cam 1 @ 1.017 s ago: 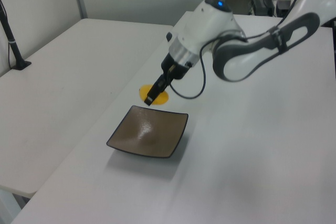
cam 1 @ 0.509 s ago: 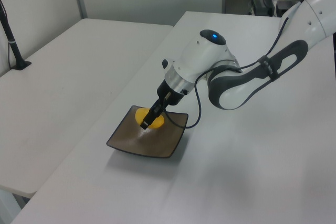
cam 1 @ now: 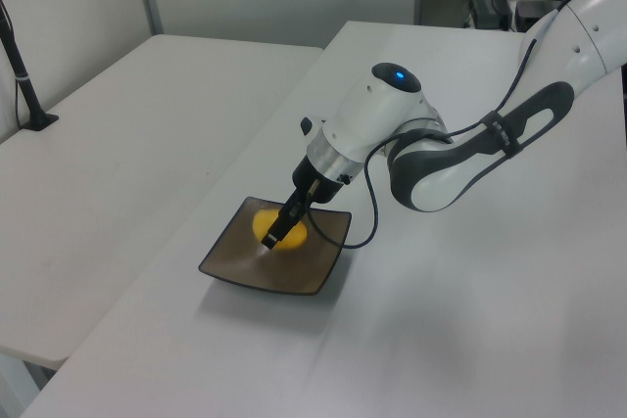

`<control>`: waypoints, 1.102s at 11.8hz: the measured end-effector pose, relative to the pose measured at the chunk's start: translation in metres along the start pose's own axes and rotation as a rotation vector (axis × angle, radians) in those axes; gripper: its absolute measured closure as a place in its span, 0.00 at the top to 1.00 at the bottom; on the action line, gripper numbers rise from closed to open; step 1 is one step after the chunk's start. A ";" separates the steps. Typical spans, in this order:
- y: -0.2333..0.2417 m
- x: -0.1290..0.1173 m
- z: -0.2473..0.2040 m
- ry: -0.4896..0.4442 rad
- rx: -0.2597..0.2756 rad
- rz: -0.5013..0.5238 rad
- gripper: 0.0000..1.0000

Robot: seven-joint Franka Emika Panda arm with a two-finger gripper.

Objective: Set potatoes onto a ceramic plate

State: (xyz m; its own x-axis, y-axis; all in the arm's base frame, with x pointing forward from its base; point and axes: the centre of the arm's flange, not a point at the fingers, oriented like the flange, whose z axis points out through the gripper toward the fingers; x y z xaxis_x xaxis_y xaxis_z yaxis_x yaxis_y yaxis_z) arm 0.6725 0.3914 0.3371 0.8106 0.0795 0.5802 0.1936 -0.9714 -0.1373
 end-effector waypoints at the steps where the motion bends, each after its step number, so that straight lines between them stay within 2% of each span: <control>1: -0.003 -0.002 0.000 0.001 -0.003 -0.012 0.93; 2: -0.004 -0.002 0.000 0.002 -0.004 -0.018 0.99; 7: -0.006 0.013 -0.021 0.018 -0.002 -0.014 1.00; 9: 0.000 0.027 -0.050 -0.042 -0.047 -0.004 1.00; 13: 0.027 0.045 -0.150 -0.201 -0.158 0.028 1.00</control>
State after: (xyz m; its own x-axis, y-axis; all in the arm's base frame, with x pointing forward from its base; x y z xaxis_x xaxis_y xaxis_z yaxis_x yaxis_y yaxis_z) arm 0.6312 0.3354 0.4795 0.9112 0.0793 0.4043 0.0934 -0.9955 -0.0153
